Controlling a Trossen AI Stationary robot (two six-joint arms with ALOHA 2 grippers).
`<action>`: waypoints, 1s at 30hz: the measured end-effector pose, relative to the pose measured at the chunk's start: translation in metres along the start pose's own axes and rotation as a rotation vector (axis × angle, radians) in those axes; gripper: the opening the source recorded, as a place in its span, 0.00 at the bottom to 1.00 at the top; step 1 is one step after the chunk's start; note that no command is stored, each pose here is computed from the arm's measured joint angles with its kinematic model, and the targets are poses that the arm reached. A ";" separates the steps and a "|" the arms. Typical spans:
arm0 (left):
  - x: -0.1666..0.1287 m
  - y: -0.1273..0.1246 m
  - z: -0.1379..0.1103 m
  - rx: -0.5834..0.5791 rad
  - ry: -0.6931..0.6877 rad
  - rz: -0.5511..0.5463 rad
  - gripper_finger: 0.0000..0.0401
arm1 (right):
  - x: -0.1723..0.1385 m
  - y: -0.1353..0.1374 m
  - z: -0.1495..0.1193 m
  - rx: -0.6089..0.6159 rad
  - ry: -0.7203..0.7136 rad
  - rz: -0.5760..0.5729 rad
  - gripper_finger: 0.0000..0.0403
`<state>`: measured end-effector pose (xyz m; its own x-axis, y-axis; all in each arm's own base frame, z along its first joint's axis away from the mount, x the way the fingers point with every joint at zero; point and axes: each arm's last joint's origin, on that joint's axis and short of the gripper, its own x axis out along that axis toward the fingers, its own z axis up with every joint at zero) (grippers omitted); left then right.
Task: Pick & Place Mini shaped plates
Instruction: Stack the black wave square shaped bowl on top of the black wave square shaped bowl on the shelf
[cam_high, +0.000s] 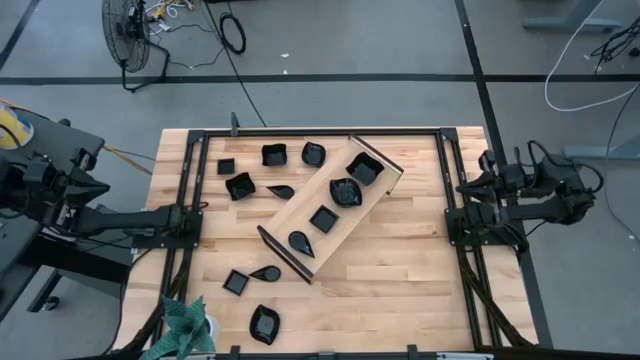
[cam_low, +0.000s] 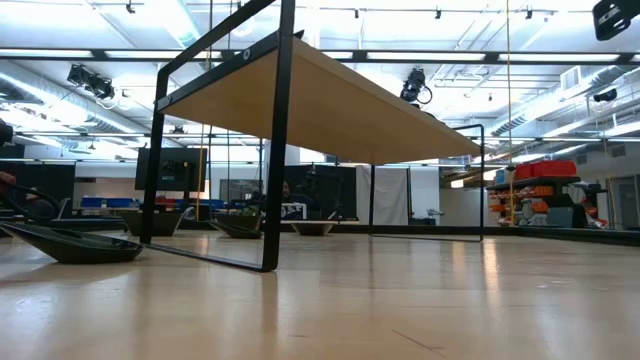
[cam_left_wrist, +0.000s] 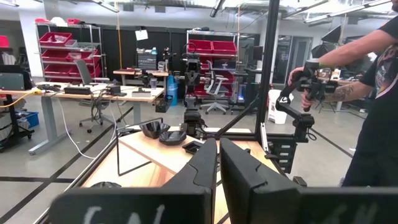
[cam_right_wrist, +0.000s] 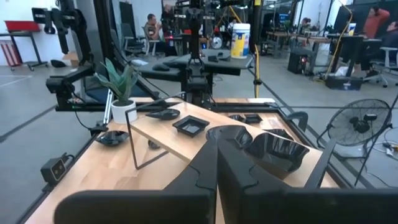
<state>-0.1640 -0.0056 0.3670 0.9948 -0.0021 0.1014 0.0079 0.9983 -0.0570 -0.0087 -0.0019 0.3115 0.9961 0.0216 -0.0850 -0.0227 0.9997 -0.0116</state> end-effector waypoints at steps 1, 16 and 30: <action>0.000 0.000 0.000 0.000 0.000 0.000 0.06 | -0.001 0.000 0.000 0.000 -0.004 0.001 0.02; 0.000 0.000 0.000 0.000 0.000 0.000 0.06 | -0.003 0.000 -0.001 -0.079 -0.020 0.000 0.01; 0.000 0.000 0.000 0.000 0.000 0.000 0.06 | -0.003 0.000 -0.001 -0.079 -0.020 0.000 0.01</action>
<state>-0.1640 -0.0056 0.3670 0.9948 -0.0024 0.1017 0.0083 0.9983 -0.0570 -0.0121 -0.0021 0.3113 0.9976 0.0223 -0.0653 -0.0281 0.9955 -0.0902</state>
